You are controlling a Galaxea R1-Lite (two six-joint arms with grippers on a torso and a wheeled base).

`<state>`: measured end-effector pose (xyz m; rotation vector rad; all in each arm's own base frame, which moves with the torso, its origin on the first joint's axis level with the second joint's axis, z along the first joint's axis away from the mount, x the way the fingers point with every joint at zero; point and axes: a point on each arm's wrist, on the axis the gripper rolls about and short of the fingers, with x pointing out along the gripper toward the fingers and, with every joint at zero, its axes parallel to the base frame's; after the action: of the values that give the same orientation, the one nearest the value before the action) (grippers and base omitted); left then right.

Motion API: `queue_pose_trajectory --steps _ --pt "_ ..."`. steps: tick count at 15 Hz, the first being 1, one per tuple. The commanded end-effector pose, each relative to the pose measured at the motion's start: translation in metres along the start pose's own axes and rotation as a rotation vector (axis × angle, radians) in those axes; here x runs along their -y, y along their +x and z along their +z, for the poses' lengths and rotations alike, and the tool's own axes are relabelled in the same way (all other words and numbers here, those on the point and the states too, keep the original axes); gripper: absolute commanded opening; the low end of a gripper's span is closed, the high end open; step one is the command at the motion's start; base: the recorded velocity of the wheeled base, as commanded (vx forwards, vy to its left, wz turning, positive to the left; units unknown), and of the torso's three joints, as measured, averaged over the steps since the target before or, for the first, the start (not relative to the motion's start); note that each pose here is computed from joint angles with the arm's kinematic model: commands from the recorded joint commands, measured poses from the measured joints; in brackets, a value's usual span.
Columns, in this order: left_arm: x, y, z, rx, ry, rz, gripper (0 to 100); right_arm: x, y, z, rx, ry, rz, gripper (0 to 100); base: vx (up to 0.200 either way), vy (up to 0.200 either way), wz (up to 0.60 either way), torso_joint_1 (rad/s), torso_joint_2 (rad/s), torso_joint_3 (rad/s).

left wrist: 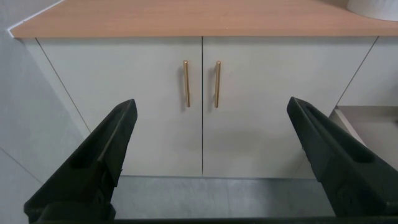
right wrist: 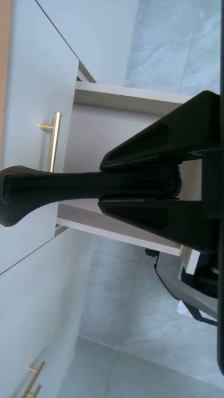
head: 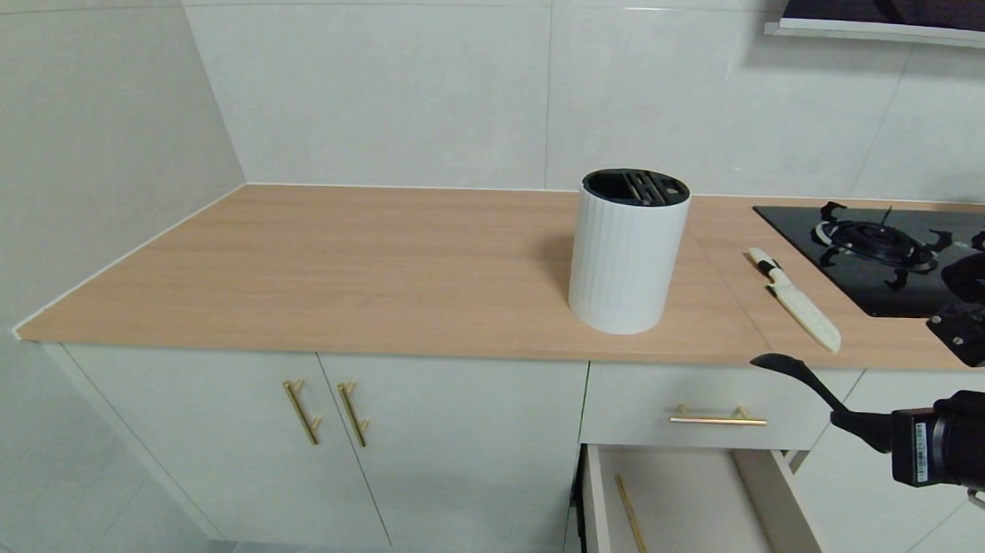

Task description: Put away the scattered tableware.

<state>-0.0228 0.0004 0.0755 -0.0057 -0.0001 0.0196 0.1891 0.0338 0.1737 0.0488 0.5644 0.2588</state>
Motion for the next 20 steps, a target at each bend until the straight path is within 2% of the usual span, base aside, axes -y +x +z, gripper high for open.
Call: queue_pose_trajectory --steps 1,6,20 --pt "0.0 0.0 0.0 0.0 0.0 0.0 100 0.001 0.006 -0.002 -0.025 0.004 -0.001 0 0.0 0.0 0.0 0.0 0.0 0.0" --pt "0.0 0.0 0.0 0.0 0.0 0.0 100 0.001 0.007 -0.003 -0.022 0.001 0.0 0 0.0 0.0 0.0 -0.119 0.28 0.154" --pt "0.0 0.0 0.0 0.0 0.0 0.0 100 0.003 0.02 -0.008 -0.077 0.007 -0.005 0 0.0 0.0 0.0 -0.185 0.48 0.291"
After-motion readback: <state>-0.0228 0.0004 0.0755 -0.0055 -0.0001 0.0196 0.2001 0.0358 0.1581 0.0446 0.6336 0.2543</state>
